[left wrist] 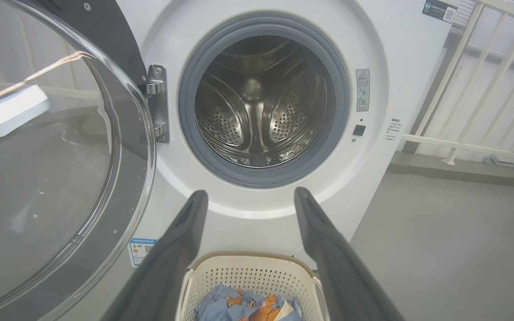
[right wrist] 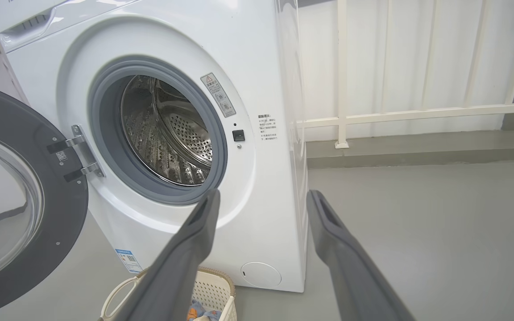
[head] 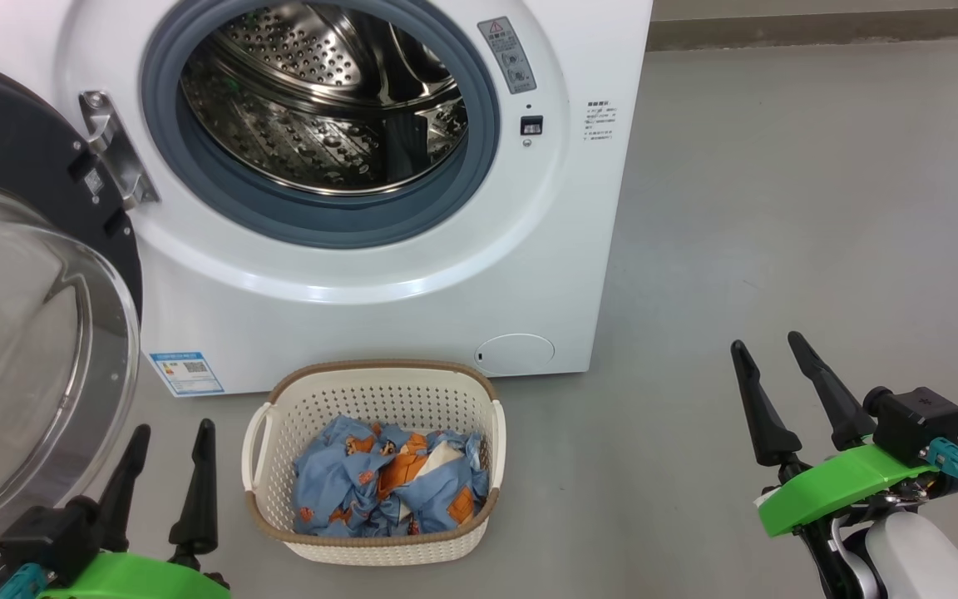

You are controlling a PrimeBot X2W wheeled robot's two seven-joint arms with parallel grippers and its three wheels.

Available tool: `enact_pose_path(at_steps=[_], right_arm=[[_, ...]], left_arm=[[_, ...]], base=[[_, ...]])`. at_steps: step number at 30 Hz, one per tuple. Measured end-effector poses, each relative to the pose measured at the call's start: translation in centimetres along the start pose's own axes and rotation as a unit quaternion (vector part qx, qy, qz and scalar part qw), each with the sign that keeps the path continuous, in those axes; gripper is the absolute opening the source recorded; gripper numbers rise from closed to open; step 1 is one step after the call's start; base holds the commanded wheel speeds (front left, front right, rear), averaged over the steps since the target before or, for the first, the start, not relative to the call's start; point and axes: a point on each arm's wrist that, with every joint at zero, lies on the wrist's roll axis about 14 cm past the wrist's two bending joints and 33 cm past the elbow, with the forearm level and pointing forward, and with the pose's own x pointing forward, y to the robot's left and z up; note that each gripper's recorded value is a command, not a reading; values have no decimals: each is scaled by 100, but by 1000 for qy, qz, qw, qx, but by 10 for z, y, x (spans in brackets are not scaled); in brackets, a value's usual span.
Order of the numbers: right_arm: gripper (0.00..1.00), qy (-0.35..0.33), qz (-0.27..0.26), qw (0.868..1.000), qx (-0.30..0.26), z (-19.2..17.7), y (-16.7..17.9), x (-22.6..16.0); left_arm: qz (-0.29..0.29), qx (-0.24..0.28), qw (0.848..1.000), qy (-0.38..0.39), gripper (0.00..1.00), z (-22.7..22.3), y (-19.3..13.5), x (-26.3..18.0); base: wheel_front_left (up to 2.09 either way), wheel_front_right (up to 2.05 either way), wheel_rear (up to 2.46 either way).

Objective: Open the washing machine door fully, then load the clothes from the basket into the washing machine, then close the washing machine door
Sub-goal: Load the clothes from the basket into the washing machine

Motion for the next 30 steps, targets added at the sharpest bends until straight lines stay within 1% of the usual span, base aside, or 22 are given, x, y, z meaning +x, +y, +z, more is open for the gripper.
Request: enact_pose_path(at_steps=[12,16,21,30], right_arm=[[100,2,-1,1000,0,-1,-1,0],[100,3,-1,1000,0,-2,-1,0],[100,3,-1,1000,1,-2,0,1],[100,5,0,1000,3,-4,0,2]], left_arm=[[-2,-4,1000,2,100,-1,-1,0],[-2,-4,1000,2,100,-1,-1,0],[-2,-3,1000,3,100,-1,-1,0],[1,-4,1000,4,100,-2,1,-1]], base=[[1,-1,0],[45,-45,0],[120,-120,0],[176,-176,0]])
